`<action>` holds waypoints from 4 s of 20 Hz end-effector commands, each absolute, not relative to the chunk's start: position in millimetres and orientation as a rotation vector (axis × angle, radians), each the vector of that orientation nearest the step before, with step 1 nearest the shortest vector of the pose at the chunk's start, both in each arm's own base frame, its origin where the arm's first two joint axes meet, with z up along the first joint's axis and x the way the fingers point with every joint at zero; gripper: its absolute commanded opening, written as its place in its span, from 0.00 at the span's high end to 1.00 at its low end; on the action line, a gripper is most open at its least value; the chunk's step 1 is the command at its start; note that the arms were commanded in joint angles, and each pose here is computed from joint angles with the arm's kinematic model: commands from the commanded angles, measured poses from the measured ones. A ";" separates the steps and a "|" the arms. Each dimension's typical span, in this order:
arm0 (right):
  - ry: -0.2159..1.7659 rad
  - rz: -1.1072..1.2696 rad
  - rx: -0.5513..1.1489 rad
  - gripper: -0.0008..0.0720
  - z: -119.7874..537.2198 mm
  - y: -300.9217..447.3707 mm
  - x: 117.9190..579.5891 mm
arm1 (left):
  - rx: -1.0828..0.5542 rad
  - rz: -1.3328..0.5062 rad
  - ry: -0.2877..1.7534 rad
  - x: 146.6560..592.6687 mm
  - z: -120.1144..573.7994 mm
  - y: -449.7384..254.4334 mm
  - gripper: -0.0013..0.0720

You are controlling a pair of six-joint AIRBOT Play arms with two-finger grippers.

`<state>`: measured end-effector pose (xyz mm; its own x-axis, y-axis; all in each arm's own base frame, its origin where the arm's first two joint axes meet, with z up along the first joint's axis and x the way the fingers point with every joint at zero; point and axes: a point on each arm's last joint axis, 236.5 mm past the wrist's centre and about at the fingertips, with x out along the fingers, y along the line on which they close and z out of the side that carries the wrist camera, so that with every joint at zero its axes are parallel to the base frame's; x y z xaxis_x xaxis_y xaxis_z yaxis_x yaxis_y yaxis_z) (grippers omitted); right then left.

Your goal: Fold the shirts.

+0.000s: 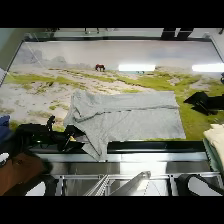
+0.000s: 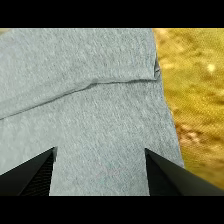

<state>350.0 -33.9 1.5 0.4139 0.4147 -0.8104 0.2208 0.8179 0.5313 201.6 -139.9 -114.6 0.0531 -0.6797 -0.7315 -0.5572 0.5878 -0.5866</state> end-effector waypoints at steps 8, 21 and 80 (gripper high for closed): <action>1.183 0.158 0.652 0.12 2.4 -27.4 344.2 | -0.969 -0.101 1.469 224.9 -126.4 -141.4 0.89; 1.564 -0.122 0.883 0.19 -101.2 -63.9 224.3 | -1.017 -0.379 1.493 230.0 -40.6 -115.1 0.95; 1.011 0.329 1.040 0.45 -89.5 -9.1 410.4 | -0.811 -0.602 1.649 437.3 -47.7 -77.1 0.30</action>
